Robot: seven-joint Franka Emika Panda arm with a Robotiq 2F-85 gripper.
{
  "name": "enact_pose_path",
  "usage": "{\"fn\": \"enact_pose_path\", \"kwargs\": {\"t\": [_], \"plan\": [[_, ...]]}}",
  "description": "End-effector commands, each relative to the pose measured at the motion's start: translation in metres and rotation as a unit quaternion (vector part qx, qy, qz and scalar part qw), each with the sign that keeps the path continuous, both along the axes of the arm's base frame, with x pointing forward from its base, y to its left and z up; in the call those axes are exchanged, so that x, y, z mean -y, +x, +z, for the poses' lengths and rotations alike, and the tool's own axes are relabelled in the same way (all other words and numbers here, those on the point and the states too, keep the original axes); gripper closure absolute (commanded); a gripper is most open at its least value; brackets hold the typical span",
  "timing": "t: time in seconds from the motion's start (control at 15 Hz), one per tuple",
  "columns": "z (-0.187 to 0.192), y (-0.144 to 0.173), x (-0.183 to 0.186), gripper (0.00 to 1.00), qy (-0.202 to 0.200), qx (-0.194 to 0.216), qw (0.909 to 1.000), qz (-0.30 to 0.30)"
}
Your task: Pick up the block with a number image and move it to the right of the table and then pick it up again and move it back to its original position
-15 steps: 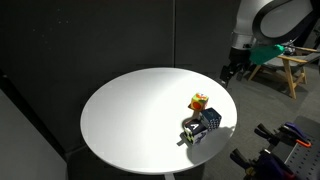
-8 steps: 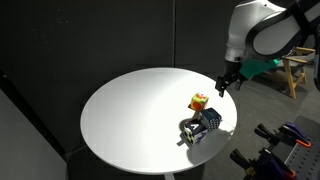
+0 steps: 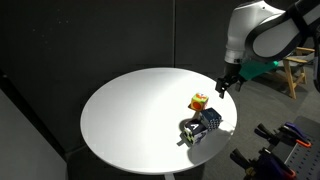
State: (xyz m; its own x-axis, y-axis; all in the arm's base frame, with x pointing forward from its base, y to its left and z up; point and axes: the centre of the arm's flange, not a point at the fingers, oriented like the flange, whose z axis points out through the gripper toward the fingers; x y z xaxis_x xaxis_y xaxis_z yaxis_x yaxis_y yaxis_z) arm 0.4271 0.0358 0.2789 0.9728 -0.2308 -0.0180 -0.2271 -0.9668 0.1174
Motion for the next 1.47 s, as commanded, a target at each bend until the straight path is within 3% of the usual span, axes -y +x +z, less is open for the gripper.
{"fn": "enact_pose_path", "kwargs": {"t": [0.0,1.4], "plan": [[0.0,0.0,0.0,0.0,0.0,0.0,1.0,0.0],[-0.076,0.019,-0.033,0.0,0.017,0.023,0.9995,-0.013]]}}
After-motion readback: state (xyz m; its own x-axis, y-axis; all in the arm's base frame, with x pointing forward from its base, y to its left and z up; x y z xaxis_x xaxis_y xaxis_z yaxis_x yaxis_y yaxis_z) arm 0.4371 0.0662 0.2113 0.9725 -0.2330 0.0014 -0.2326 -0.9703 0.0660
